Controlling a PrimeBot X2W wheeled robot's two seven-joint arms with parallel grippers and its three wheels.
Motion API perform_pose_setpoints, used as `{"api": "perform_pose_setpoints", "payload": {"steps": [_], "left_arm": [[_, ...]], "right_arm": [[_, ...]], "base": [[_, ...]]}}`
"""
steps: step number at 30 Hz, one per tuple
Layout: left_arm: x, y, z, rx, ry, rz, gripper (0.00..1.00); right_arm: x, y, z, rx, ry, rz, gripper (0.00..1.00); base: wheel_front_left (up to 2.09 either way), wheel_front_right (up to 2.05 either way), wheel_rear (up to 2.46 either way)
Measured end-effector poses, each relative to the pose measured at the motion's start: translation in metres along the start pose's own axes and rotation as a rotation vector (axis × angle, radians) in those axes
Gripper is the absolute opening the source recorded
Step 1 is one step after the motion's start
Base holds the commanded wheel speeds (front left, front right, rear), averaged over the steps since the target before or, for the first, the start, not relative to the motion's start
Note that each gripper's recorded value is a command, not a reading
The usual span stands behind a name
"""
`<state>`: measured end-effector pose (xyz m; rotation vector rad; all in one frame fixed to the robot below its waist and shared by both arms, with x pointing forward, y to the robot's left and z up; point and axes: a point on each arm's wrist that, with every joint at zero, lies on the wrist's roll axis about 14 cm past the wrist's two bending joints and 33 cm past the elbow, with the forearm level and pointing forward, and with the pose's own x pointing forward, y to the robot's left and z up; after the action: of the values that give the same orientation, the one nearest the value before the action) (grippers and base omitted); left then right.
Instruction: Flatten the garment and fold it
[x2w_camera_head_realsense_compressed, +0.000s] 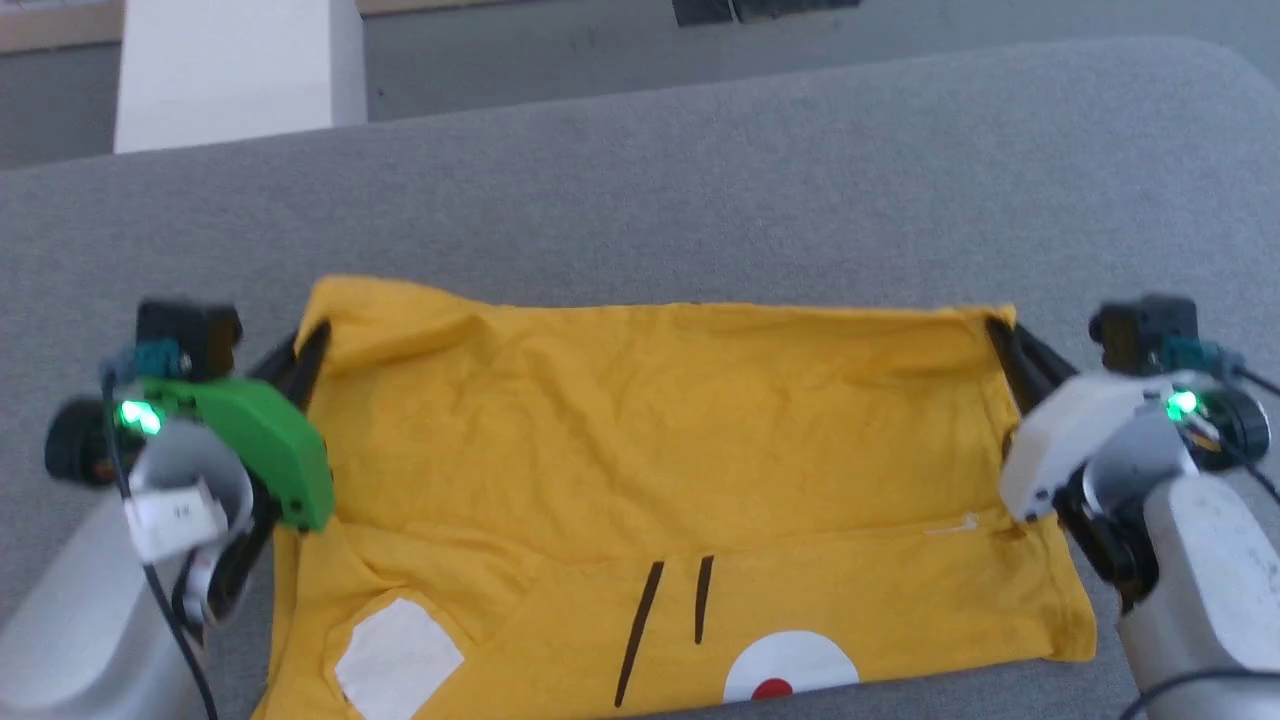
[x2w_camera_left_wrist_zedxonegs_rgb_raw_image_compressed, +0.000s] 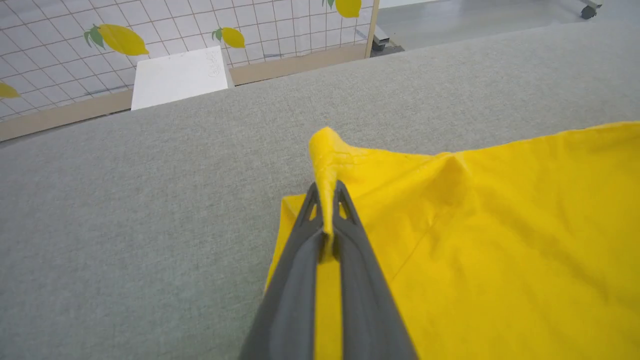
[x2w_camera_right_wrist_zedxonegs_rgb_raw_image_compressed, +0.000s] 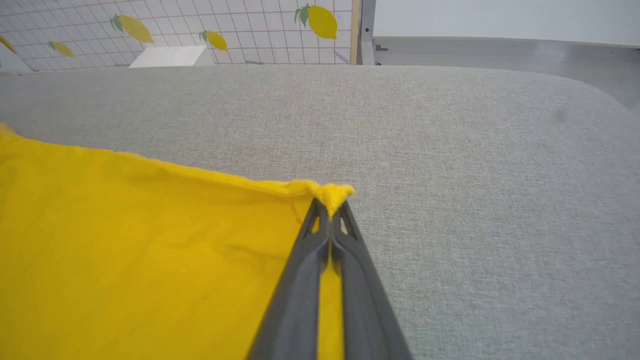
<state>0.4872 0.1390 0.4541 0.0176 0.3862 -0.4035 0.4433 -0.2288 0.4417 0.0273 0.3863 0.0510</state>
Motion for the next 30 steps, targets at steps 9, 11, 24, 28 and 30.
{"api": "perform_pose_setpoints", "payload": {"steps": [9,11,24,28,30], "left_arm": [[-0.103,-0.024,-0.076,-0.243,0.121,0.084,0.00],[-0.114,-0.027,-0.088,-0.274,0.148,0.097,0.00],[-0.133,-0.048,-0.130,-0.348,0.238,0.085,0.80],[-0.134,-0.047,-0.128,-0.353,0.211,0.098,1.00],[-0.134,-0.047,-0.124,-0.357,0.183,0.103,1.00]], "right_arm": [[-0.045,-0.004,-0.039,0.049,0.061,-0.018,0.00],[-0.048,-0.005,-0.046,0.025,0.102,-0.015,0.00],[-0.061,-0.012,-0.096,-0.079,0.417,-0.014,0.43],[-0.065,-0.007,-0.094,-0.052,0.420,-0.012,1.00],[-0.070,-0.004,-0.095,-0.031,0.410,-0.012,1.00]], "base": [[0.00,0.00,0.00],[0.00,0.00,0.00],[0.00,0.00,0.00],[0.00,0.00,0.00],[0.00,0.00,0.00]]}}
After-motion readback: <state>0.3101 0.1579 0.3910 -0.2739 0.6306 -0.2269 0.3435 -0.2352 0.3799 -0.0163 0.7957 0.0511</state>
